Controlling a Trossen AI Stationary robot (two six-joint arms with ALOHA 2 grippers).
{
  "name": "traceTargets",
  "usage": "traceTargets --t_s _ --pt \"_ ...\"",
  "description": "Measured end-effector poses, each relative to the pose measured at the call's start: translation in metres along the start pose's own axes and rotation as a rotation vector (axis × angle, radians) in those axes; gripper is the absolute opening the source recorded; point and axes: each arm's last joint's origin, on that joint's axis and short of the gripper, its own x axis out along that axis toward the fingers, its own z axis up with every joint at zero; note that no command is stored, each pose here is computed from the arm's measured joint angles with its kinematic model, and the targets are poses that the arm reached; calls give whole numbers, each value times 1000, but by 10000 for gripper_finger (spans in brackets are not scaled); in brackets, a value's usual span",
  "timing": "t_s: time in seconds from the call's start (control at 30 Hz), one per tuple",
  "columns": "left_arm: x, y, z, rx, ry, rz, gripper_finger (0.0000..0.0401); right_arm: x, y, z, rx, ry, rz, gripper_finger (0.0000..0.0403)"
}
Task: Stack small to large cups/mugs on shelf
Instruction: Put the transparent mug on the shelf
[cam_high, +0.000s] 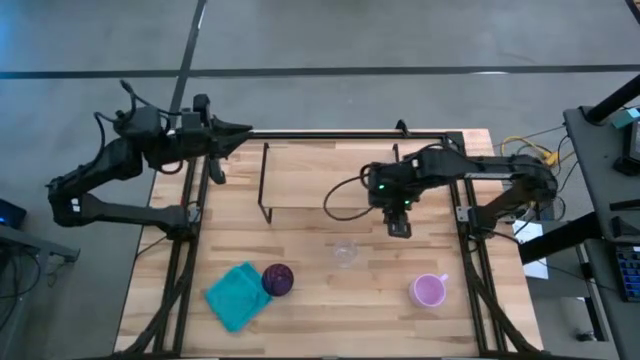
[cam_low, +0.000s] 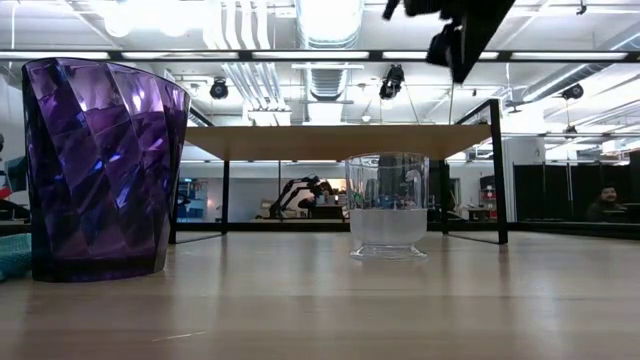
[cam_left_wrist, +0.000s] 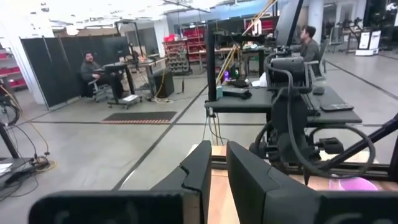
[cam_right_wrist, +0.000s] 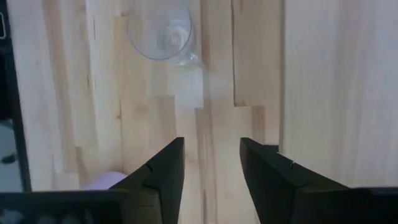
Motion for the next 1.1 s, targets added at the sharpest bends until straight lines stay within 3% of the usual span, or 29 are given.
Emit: traceTargets --t_s 0.3,0.63,1.1 --pt "-5 0 -2 -6 21 -3 36 25 6 26 -176 -84 20 130" --pt "-1 -1 -6 -5 39 -5 36 15 26 42 -391 -325 17 121" --pt "2 -1 -8 -6 50 -10 36 26 37 40 -328 -256 72 122"
